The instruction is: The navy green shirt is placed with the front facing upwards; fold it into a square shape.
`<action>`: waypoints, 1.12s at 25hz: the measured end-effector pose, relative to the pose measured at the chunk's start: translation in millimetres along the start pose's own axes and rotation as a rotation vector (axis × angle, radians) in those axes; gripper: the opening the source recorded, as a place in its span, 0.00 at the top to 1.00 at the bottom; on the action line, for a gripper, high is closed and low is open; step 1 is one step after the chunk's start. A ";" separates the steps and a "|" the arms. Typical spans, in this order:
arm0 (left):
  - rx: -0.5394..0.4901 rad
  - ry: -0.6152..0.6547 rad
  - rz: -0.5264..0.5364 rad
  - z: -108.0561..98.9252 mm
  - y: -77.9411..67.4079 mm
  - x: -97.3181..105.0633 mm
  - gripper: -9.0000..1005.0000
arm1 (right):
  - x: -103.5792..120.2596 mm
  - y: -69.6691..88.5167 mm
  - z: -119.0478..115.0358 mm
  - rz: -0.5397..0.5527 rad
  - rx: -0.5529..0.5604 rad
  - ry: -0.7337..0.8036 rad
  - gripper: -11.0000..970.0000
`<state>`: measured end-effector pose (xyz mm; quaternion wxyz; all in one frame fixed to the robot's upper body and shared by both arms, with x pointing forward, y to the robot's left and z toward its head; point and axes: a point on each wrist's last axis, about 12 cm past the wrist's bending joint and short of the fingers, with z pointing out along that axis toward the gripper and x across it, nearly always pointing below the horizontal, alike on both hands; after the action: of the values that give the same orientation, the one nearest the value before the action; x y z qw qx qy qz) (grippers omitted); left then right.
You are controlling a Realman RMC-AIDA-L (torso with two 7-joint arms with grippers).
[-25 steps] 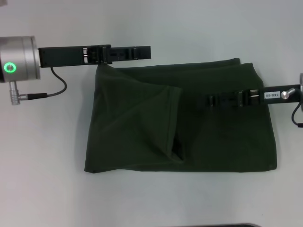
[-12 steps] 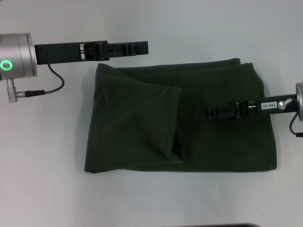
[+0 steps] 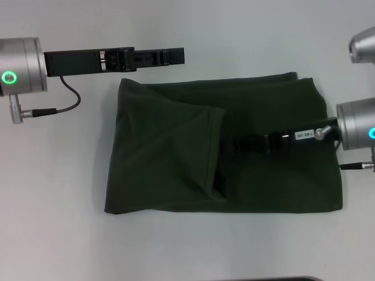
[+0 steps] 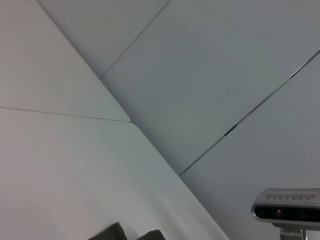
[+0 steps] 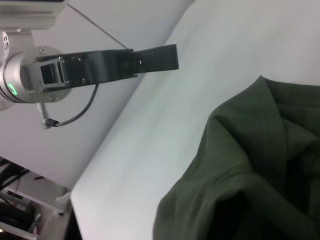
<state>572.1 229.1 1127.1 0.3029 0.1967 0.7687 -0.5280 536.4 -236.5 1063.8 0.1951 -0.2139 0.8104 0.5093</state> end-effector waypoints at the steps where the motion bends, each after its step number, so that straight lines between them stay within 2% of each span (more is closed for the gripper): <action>1: -0.001 0.000 0.001 -0.2 0.1 0.0 0.31 | -1.1 -0.5 2.8 -0.001 0.007 0.004 0.79; 6: -0.002 0.000 0.014 -0.3 0.2 -0.4 0.31 | -6.7 -8.2 18.2 0.005 0.075 0.006 0.99; 11: -0.009 -0.005 0.027 -0.5 1.4 -0.2 0.31 | -8.4 -13.4 32.3 -0.021 0.123 -0.004 0.99; 19: -0.012 -0.007 0.036 -0.4 1.6 -0.8 0.31 | -20.7 -9.5 45.6 -0.079 0.113 -0.035 0.99; 28: -0.014 -0.012 0.035 -1.0 1.9 -0.9 0.31 | -30.0 -19.7 56.8 -0.085 0.225 -0.071 0.99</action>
<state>573.7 230.7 1126.7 0.3181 0.2048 0.7669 -0.5184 577.6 -188.2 1042.2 0.2680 -0.2068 0.8451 0.4138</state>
